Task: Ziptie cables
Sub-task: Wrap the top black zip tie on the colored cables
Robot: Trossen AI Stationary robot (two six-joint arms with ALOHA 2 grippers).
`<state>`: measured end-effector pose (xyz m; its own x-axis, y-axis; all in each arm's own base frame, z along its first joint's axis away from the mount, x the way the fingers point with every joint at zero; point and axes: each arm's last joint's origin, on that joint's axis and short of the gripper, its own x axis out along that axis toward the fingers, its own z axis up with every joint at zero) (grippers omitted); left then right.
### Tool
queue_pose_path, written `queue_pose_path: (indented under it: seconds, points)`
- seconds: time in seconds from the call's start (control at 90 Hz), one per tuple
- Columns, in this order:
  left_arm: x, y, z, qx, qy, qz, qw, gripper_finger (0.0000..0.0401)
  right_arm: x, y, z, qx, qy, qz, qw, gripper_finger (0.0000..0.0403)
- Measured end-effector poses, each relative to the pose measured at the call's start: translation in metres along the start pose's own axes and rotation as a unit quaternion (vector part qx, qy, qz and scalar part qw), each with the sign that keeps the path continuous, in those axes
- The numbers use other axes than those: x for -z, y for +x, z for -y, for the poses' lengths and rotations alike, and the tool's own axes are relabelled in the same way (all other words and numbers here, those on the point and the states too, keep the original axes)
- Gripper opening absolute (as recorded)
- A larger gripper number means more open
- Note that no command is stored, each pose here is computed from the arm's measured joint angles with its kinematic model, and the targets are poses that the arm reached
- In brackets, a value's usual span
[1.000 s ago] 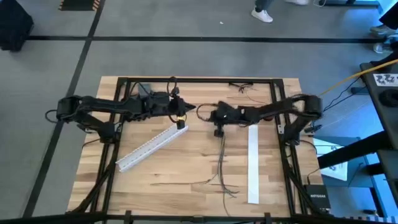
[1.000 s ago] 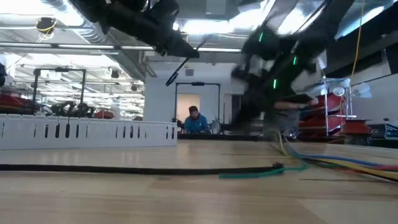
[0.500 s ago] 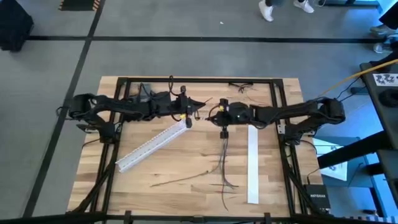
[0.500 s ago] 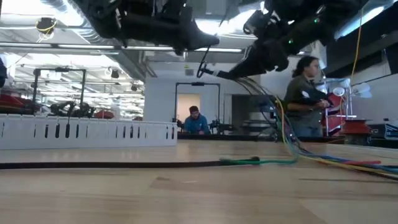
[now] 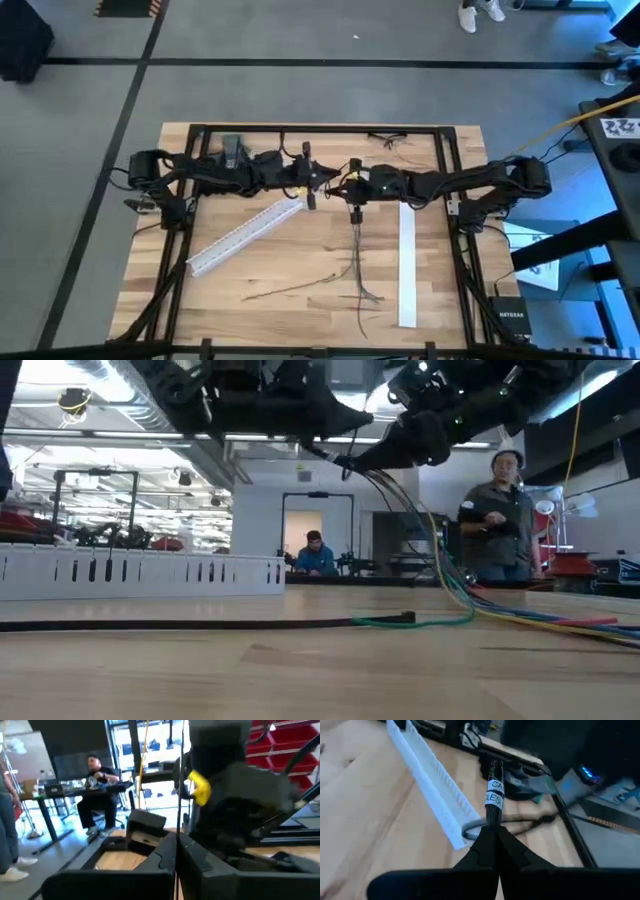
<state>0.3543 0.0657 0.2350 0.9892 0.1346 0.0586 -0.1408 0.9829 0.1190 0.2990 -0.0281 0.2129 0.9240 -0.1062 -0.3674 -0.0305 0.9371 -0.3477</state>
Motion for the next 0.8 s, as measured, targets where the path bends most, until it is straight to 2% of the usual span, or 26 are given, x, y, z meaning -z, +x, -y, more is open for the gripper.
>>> queue_pose_path:
  seconds: [0.111, 0.3, 0.522, 0.622, 0.8]
  points:
    - [-0.003, 0.009, 0.002, 0.015, 0.009, 0.012, 1.0, 0.0, 0.001, 0.0, 0.0, 0.008, 0.0, -0.005, 1.0, 0.0001]
    - [-0.008, 0.014, -0.006, 0.004, 0.023, 0.018, 1.0, 0.0, 0.005, 0.001, -0.003, -0.026, 0.0, -0.018, 1.0, 0.0001]
    - [-0.005, 0.015, -0.01, -0.001, 0.02, 0.008, 1.0, 0.0, 0.008, 0.001, -0.003, -0.009, -0.001, -0.04, 0.999, 0.0005]
    - [-0.003, 0.015, -0.009, 0.0, 0.019, -0.003, 1.0, 0.0, 0.009, 0.001, -0.003, -0.01, -0.005, -0.044, 0.999, 0.003]
    - [-0.001, 0.015, -0.009, 0.002, 0.022, -0.012, 1.0, 0.0, 0.009, 0.001, -0.002, 0.003, -0.009, -0.049, 0.999, 0.0108]
